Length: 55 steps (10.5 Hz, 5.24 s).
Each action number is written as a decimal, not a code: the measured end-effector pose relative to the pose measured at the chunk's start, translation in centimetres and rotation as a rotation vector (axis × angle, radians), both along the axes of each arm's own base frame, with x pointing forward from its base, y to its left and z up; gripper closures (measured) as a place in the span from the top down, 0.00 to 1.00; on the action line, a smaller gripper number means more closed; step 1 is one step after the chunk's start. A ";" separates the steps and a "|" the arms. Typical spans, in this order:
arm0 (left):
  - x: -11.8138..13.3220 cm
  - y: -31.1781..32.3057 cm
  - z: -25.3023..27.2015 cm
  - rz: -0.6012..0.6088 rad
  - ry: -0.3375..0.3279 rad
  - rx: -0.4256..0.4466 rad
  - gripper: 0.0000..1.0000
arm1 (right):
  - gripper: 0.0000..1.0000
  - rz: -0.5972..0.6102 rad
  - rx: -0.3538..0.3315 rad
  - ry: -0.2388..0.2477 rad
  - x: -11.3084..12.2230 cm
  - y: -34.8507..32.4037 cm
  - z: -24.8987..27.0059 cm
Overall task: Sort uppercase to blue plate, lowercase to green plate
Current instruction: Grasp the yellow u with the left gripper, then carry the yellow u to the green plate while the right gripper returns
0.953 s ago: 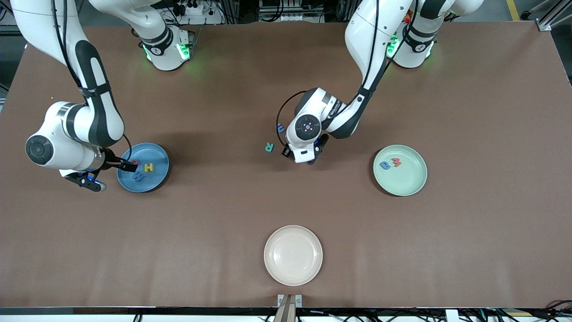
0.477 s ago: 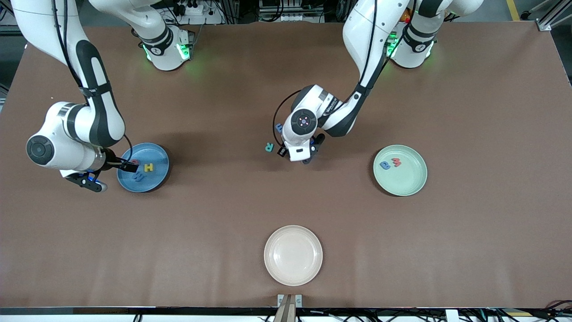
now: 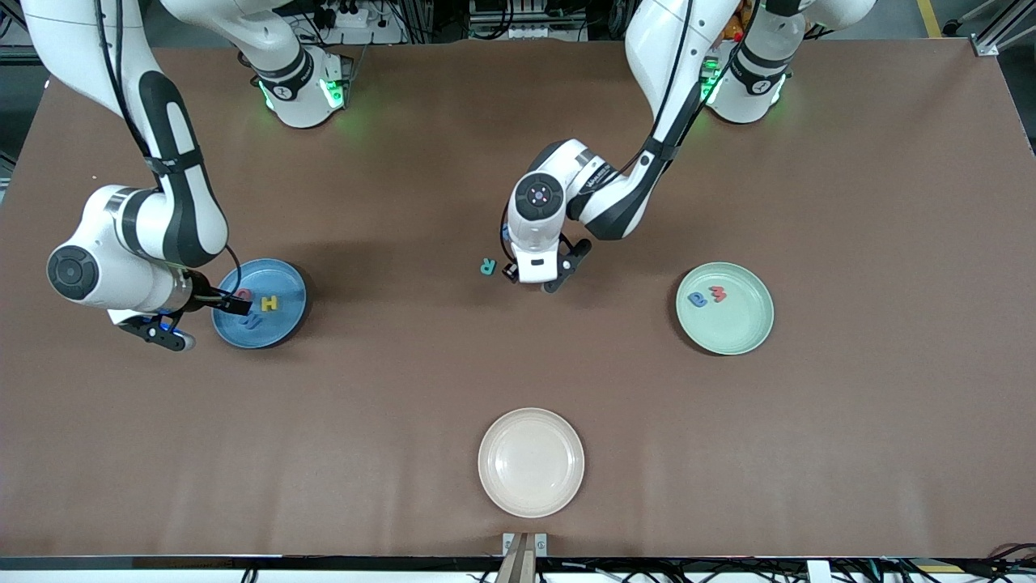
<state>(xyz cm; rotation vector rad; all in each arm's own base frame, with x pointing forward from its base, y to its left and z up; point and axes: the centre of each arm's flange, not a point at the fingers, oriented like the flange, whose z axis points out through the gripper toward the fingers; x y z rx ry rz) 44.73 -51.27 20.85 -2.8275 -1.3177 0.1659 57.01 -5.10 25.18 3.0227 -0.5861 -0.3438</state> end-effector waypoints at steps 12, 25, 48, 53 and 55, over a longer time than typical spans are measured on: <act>-3.0 -0.4 -3.8 0.131 -0.015 0.018 0.74 | 1.00 -0.071 -0.005 -0.014 0.0 -4.1 0.6; -3.3 -1.1 -3.5 0.157 -0.020 0.006 0.31 | 1.00 -0.156 -0.010 -0.035 -0.3 -9.1 1.4; 12.5 24.1 3.1 -0.064 -0.059 0.298 0.31 | 1.00 -0.115 0.080 -0.122 -1.0 30.2 -0.2; 12.8 33.0 0.8 -0.153 -0.018 0.372 0.31 | 1.00 -0.118 0.008 -0.171 -4.2 43.7 -3.4; 12.7 34.5 -0.1 -0.177 -0.029 0.348 0.31 | 1.00 -0.077 -0.008 -0.179 -4.2 46.7 -4.7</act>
